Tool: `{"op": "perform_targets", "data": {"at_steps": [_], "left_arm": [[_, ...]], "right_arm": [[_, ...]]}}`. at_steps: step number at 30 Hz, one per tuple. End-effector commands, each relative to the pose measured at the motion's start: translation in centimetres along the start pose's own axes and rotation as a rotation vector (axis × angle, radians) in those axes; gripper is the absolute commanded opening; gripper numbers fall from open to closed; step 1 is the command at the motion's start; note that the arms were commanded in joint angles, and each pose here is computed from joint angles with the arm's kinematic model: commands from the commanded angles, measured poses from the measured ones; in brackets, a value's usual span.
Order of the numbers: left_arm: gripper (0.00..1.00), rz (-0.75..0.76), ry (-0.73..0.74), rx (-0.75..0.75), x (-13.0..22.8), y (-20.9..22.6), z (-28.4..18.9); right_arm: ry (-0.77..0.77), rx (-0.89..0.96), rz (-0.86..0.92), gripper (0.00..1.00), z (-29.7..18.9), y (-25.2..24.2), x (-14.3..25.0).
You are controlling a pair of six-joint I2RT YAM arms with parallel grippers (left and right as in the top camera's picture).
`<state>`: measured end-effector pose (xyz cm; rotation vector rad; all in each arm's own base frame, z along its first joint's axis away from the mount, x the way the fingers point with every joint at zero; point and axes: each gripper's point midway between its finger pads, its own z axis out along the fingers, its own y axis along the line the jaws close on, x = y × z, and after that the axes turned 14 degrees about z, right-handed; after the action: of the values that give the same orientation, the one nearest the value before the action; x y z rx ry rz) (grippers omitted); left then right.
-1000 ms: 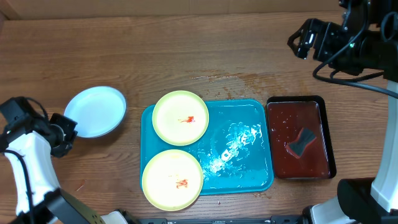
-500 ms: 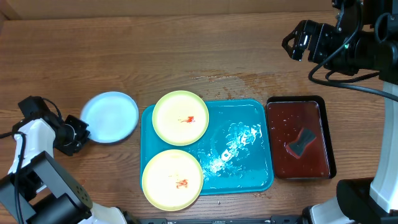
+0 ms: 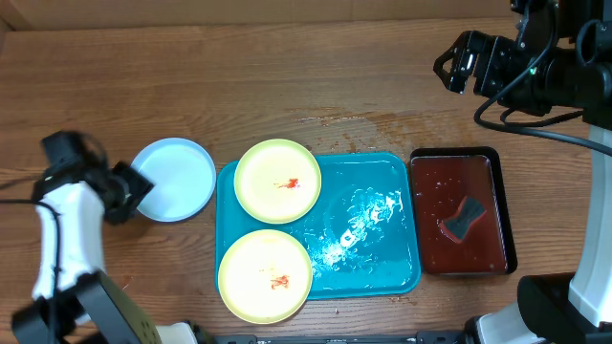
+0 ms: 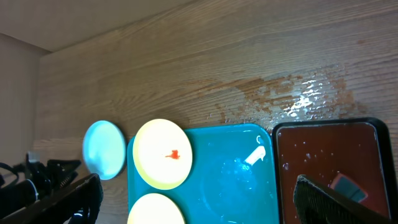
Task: Clean dirty plates on tray and stack at the side
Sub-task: 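Move the left gripper to the rim of the upper yellow plate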
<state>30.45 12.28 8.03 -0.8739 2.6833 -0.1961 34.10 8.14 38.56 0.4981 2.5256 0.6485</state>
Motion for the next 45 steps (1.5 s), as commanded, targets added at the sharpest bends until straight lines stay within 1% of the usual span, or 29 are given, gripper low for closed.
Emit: {"op": "perform_targets", "data": {"at_steps": [1,2,3,5,8,12,16,18,21,24,30,32,34,35,42,45], "left_arm": [[0.61,0.294,-0.055,0.096,1.1,-6.5,-1.9],[0.71,0.350,-0.053,0.099,1.7,-7.8,-1.8],[0.76,0.406,-0.043,0.105,2.4,-9.1,-1.6],[0.81,0.484,-0.009,0.097,3.8,-10.8,-0.6],[0.79,0.573,0.054,0.104,5.8,-12.7,1.3],[0.77,0.687,0.104,0.126,7.6,-14.4,3.3],[0.77,0.714,0.134,0.128,8.4,-14.7,4.2],[0.73,0.722,0.147,0.125,8.5,-14.6,4.7],[0.61,0.729,0.163,0.127,8.7,-14.6,5.6],[0.52,0.730,0.173,0.135,8.8,-14.7,6.4],[0.52,0.738,0.197,0.173,9.4,-15.3,7.8],[0.38,0.747,0.201,0.178,9.6,-15.6,8.3],[0.21,0.747,0.203,0.178,9.7,-15.8,8.6],[0.04,0.746,0.203,0.183,9.8,-16.0,8.8],[0.04,0.727,0.203,0.202,10.2,-16.8,8.8],[0.04,0.728,0.197,0.205,10.3,-17.3,8.8]], "right_arm": [[0.002,0.000,-0.004,1.00,0.1,0.0,0.0],[0.003,0.000,-0.003,1.00,0.1,0.0,0.0],[0.003,0.000,-0.003,1.00,0.1,0.0,0.0],[0.003,-0.001,-0.003,1.00,0.1,0.0,0.0],[0.003,-0.001,-0.003,1.00,0.1,0.0,0.0],[0.005,-0.004,-0.003,1.00,0.1,0.1,0.1],[0.005,-0.004,-0.003,1.00,0.1,0.1,0.1],[0.005,-0.003,-0.003,1.00,0.1,0.1,0.1],[0.005,-0.004,-0.003,1.00,0.1,0.1,0.1],[0.005,-0.004,-0.002,1.00,0.1,0.1,0.1],[0.006,-0.004,-0.002,1.00,0.1,0.1,0.1],[0.006,-0.004,-0.002,1.00,0.1,0.1,0.1],[0.006,-0.004,-0.001,1.00,0.1,0.1,0.1],[0.006,-0.004,0.002,1.00,0.1,0.1,0.1],[0.019,0.016,0.014,1.00,1.0,-0.3,-0.2],[0.035,0.096,0.086,1.00,2.5,-2.0,-0.2]]}}
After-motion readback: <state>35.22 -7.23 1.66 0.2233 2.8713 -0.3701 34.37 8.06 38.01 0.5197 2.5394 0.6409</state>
